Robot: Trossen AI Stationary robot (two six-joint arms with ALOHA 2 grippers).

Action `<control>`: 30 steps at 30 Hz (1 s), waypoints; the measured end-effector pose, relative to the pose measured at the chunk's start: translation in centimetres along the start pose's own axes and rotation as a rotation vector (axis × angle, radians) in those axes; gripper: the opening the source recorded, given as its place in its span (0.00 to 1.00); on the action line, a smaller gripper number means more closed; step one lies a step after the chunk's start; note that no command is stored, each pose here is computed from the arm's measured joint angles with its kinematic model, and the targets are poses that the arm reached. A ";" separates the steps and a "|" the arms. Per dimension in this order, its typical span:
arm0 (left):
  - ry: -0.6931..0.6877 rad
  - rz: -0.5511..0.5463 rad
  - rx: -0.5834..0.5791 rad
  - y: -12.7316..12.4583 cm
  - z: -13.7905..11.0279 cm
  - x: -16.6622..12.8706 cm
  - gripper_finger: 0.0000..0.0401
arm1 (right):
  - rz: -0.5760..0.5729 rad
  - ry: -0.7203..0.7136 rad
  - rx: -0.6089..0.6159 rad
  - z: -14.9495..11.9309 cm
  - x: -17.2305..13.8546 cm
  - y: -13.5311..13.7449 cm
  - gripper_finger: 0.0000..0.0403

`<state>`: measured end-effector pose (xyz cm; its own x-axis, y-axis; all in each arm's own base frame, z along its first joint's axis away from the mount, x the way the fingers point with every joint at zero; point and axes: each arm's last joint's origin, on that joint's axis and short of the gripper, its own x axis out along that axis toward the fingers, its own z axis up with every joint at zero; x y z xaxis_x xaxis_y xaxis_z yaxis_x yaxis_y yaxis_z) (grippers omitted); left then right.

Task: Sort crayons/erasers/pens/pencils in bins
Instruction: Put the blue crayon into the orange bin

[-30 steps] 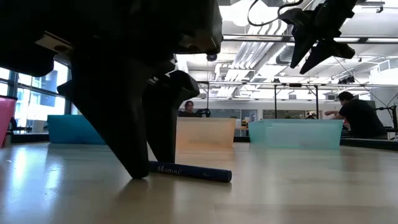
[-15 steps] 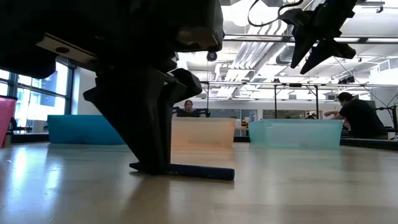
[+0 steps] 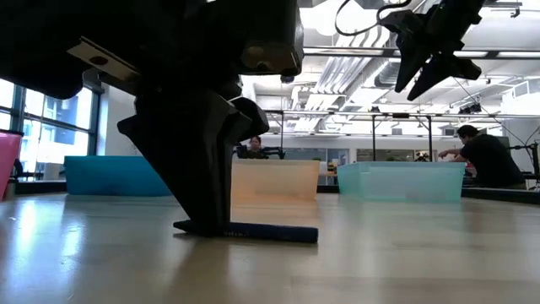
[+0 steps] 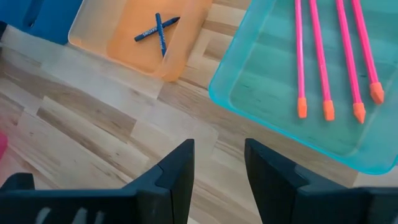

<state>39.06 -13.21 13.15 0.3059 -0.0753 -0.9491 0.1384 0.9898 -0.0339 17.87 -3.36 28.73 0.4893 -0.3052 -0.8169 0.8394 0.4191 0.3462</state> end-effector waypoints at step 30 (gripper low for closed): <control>-0.301 0.236 -0.451 16.8 0.5 -12.8 0.00 | 0.285 -0.041 -0.210 -2.7 -1.9 3.5 0.33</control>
<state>37.97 4.27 24.88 0.5425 0.1874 -0.8189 -0.3600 0.9326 -0.0250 19.26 0.99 30.26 0.7095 -0.1835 -0.6804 0.6031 0.6575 0.4516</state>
